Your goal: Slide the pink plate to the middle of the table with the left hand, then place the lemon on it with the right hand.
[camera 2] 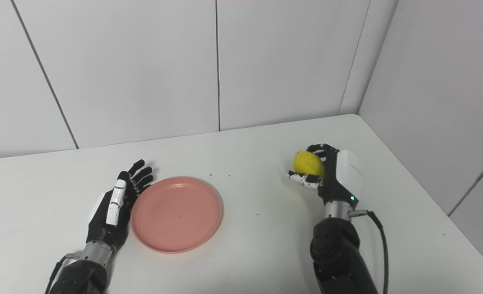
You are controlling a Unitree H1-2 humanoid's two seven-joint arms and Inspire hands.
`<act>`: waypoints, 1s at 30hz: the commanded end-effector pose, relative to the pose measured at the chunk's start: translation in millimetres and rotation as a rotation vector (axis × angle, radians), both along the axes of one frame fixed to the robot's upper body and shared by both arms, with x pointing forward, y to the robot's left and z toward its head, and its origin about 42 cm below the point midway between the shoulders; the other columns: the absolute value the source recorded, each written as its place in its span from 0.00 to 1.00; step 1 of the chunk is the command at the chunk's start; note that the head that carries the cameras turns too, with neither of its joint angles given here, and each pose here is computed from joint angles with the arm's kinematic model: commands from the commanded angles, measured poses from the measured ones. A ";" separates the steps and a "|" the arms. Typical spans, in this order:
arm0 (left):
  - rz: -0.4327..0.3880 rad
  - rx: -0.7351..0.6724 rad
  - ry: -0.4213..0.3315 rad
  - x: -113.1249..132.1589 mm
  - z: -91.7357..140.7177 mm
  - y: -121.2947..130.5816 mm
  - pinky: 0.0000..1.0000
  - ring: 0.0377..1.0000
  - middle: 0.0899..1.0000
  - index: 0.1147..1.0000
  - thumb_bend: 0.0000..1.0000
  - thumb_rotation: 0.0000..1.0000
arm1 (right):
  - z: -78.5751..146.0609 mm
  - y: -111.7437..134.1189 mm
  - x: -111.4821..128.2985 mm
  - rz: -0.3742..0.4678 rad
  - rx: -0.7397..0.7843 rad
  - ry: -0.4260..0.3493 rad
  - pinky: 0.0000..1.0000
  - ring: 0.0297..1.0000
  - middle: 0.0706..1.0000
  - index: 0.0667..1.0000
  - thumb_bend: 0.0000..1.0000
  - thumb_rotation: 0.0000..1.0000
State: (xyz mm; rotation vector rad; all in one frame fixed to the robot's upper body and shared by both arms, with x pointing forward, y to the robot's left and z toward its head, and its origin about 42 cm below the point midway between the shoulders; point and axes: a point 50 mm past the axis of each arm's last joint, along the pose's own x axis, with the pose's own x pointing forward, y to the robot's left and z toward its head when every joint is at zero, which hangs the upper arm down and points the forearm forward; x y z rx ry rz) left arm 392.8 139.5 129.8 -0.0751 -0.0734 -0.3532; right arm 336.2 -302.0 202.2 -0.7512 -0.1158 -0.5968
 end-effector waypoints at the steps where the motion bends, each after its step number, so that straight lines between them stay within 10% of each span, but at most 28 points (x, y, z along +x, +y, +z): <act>1: 0.011 0.003 0.000 -2.4 3.1 -3.5 0.92 0.89 0.88 0.88 0.61 1.00 | 35.4 7.8 -2.2 0.038 -0.027 -0.134 0.19 0.43 0.45 0.52 0.53 0.00; 30: 0.100 0.014 -0.033 -4.8 2.4 -28.4 0.93 0.92 0.91 0.91 0.56 1.00 | 51.7 130.0 16.6 0.570 0.019 -0.218 0.24 0.41 0.41 0.49 0.51 0.00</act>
